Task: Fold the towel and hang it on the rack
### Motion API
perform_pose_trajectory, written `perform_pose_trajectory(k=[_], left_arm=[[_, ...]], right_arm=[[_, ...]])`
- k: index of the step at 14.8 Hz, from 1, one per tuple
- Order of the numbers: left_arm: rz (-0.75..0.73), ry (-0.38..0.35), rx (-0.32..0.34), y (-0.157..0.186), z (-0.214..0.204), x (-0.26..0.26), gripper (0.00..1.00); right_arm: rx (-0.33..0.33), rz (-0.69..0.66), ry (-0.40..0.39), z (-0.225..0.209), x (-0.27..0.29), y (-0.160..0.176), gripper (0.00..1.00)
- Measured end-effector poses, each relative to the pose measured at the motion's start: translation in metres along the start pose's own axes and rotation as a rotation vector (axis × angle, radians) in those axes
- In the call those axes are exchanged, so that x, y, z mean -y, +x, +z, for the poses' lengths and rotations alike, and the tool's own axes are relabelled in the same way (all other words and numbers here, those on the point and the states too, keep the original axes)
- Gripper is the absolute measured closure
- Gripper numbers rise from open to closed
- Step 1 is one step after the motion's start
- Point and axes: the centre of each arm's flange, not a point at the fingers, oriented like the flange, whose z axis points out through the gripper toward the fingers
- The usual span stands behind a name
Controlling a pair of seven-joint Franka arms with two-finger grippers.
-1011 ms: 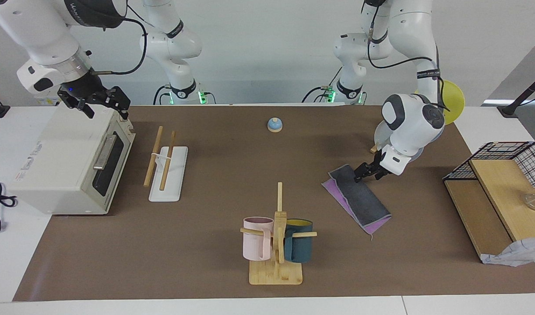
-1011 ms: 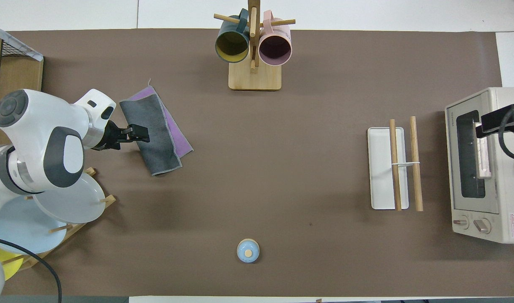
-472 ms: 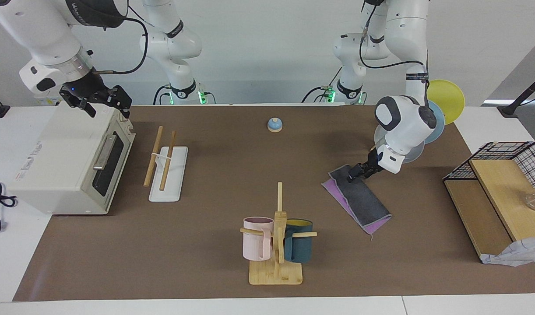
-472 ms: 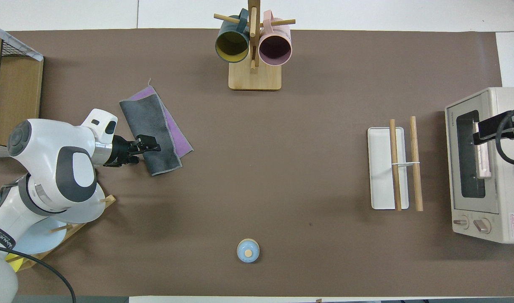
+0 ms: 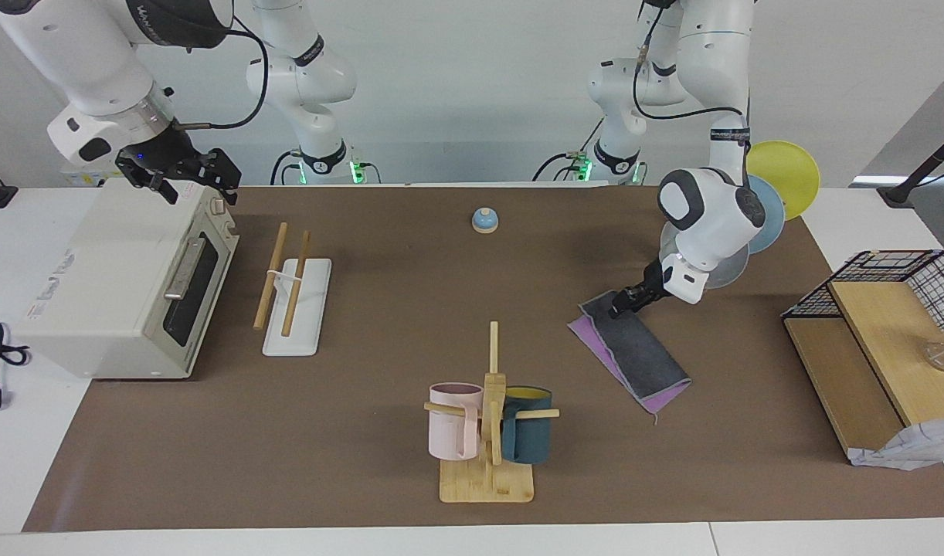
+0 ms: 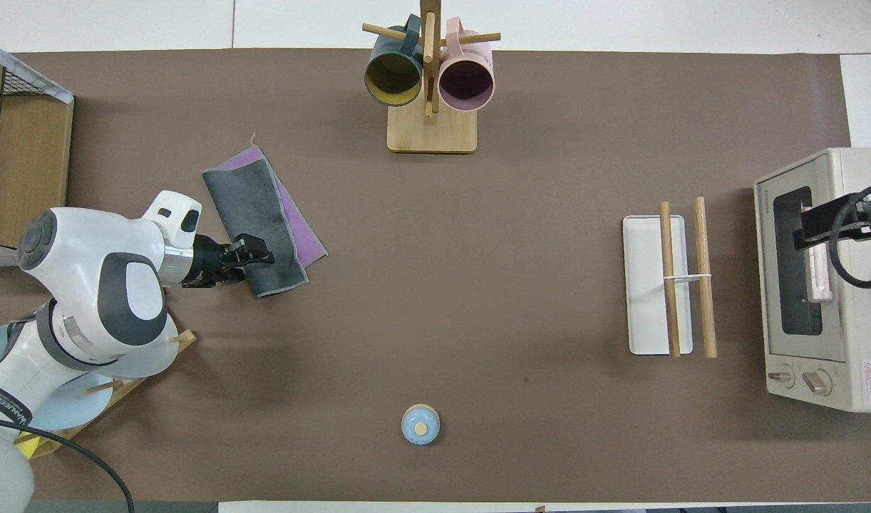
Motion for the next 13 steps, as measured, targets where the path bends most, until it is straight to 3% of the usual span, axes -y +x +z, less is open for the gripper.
perform_pose_trajectory(k=[2, 4, 6, 9, 13], left_arm=[[0.0, 0.001, 0.003, -0.0026, 0.0006, 0.0004, 0.34], [-0.002, 0.004, 0.008, -0.0058, 0.0019, 0.0026, 0.56], [-0.003, 0.004, 0.009, -0.0066, 0.0021, 0.0031, 0.6], [-0.006, 0.005, 0.01, -0.007, 0.0022, 0.0044, 0.98], [-0.012, -0.002, 0.017, -0.0059, -0.0002, 0.0024, 0.98]], right_arm=[[0.001, -0.001, 0.0, 0.0006, 0.0008, 0.0, 0.0], [0.003, -0.001, 0.0, 0.0012, 0.0007, 0.0, 0.0], [0.003, -0.001, 0.0, 0.0014, 0.0007, -0.0001, 0.0], [0.004, 0.001, 0.0, 0.0017, -0.0006, -0.0002, 0.0], [0.006, 0.002, 0.0, 0.0027, -0.0013, -0.0002, 0.0]])
